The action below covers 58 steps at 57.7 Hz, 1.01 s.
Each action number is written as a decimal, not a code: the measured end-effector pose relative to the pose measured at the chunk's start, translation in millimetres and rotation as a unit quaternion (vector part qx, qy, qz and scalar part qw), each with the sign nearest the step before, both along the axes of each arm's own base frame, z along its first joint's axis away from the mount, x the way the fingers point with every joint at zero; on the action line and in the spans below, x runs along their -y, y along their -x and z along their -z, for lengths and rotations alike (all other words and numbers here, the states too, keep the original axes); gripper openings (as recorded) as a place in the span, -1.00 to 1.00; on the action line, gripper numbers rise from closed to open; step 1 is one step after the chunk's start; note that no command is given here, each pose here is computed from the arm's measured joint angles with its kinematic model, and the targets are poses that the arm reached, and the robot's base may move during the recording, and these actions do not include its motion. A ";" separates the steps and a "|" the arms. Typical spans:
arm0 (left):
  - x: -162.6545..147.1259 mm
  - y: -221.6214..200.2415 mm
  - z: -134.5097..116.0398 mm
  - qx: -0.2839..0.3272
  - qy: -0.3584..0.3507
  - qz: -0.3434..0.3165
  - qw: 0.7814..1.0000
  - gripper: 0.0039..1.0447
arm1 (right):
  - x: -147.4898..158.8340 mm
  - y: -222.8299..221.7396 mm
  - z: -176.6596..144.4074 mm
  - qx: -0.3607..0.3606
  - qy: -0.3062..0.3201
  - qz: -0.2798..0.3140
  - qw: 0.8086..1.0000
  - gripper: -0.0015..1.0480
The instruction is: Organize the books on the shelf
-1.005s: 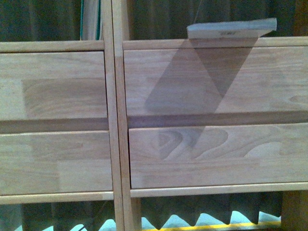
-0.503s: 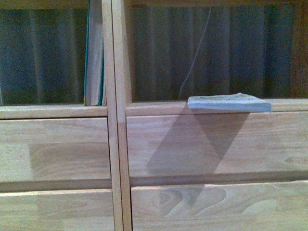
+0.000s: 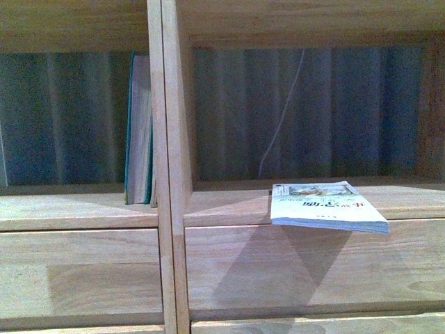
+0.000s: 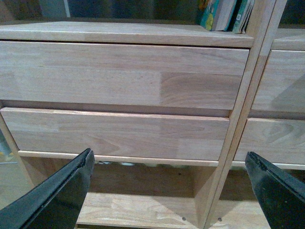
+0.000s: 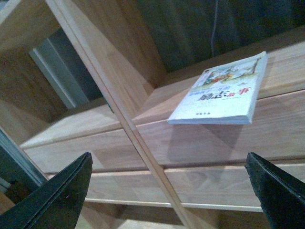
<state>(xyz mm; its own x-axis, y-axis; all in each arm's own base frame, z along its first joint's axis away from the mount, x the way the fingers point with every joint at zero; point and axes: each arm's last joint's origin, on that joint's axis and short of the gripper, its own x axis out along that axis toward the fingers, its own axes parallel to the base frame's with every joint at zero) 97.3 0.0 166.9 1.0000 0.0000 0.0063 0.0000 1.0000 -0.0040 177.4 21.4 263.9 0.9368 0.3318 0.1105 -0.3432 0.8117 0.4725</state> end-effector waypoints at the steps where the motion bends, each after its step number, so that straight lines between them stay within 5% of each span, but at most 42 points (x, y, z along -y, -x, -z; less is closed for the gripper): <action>1: 0.0 0.0 0.0 0.000 0.000 0.000 1.000 0.87 | -1.9 -9.0 -1.5 -0.010 -0.015 -0.001 1.000 0.87; 24: 0.0 0.0 0.0 0.000 0.000 0.000 1.000 0.87 | -25.7 -105.9 27.0 -0.187 -0.238 0.008 0.953 0.87; 58: 0.0 0.0 0.0 0.000 0.000 0.000 1.000 0.87 | -34.8 -197.9 29.4 -0.221 -0.300 0.075 0.925 0.87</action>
